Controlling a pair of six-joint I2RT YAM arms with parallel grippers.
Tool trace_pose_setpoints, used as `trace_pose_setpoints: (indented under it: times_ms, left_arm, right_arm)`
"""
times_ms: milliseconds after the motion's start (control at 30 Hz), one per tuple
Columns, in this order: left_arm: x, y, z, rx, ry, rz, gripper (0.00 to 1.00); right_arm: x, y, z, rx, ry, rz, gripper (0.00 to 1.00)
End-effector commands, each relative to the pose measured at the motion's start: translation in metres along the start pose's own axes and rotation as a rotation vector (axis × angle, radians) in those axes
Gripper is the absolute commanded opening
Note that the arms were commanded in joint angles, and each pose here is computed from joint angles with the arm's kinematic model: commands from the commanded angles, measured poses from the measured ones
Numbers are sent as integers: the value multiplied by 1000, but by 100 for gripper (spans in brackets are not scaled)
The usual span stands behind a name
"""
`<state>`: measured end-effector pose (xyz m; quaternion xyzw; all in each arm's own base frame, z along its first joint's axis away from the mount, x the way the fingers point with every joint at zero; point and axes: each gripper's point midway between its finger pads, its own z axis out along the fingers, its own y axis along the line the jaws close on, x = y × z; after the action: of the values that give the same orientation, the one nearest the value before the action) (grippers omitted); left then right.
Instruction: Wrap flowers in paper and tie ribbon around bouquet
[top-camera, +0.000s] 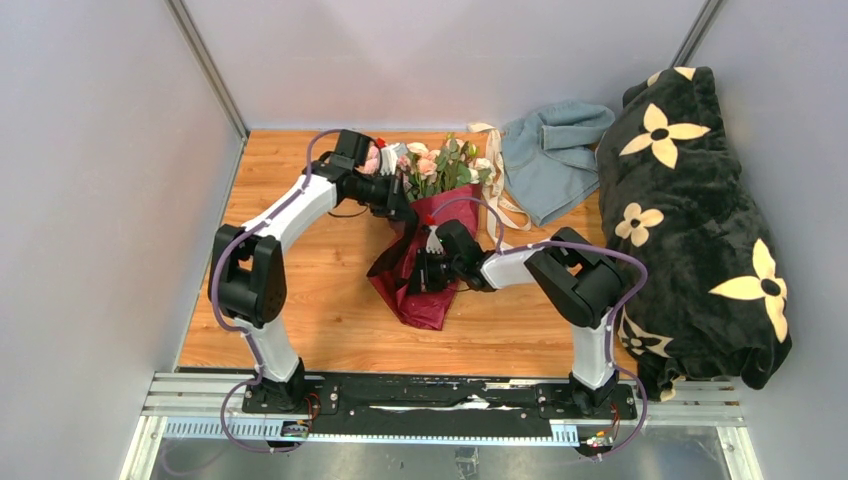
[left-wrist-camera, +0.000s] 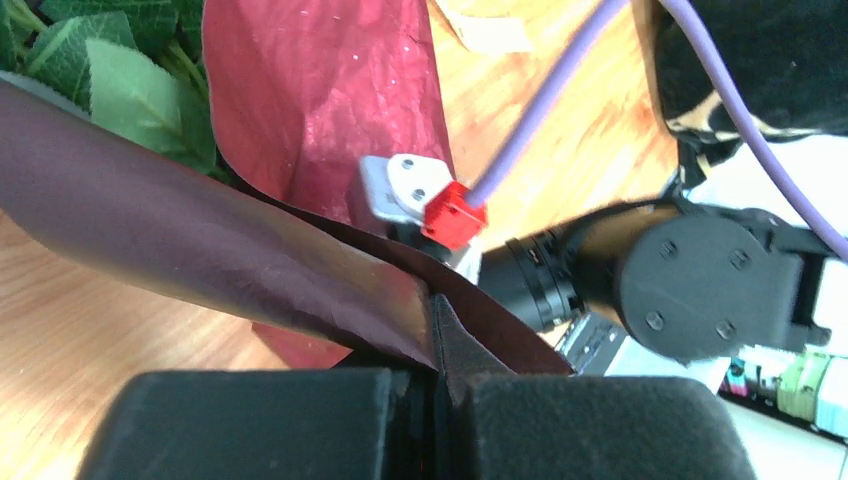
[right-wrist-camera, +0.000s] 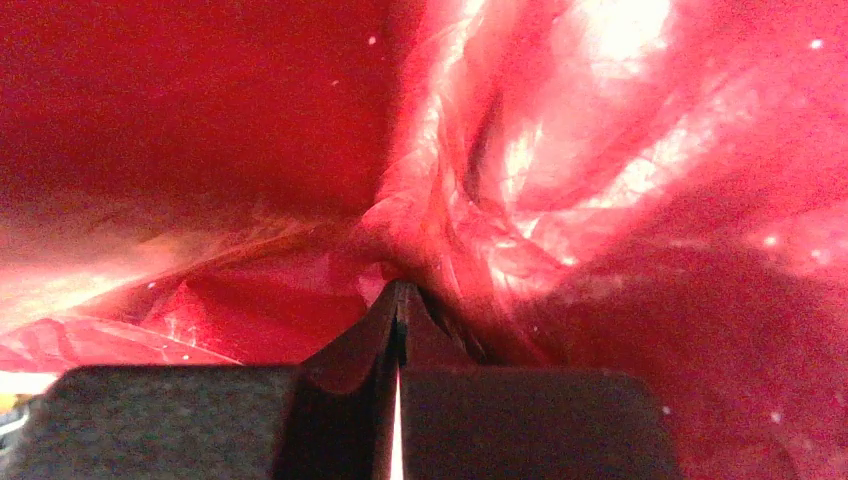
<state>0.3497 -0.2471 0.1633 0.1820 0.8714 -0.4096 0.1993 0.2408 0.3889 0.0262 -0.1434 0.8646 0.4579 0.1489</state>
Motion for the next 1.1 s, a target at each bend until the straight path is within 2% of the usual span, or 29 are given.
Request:
trace_pose_setpoints:
  times_ms: [0,233,367,500,633,733,833,867,1000,1067]
  left_arm:
    - [-13,10,36,-39,-70,-21,0]
    - [9,26,87,-94,9,-13,0]
    - [19,34,103,-121,49,5,0]
    - [28,46,109,-186,74,52,0]
    - [36,56,109,-222,93,61,0]
    - [38,56,107,-228,96,54,0]
    - [29,48,104,-218,68,56,0]
    - [26,45,102,-218,59,62,0]
    - [17,35,92,-222,32,97,0]
    - [16,32,88,-226,32,113,0]
  right_arm:
    - [-19,6,-9,38,-135,7,0]
    - [-33,10,-37,102,-255,-13,0]
    - [-30,14,-49,119,-252,-5,0]
    - [-14,0,-80,251,-241,22,3]
    - [1,-29,-126,373,-232,35,16]
    - [-8,-55,-146,368,-234,53,41]
    - [-38,-71,-152,320,-208,19,64]
    - [-38,-87,-149,347,-157,34,66]
    - [-66,-113,-137,311,-123,28,67]
    - [-70,-115,-125,275,-95,41,58]
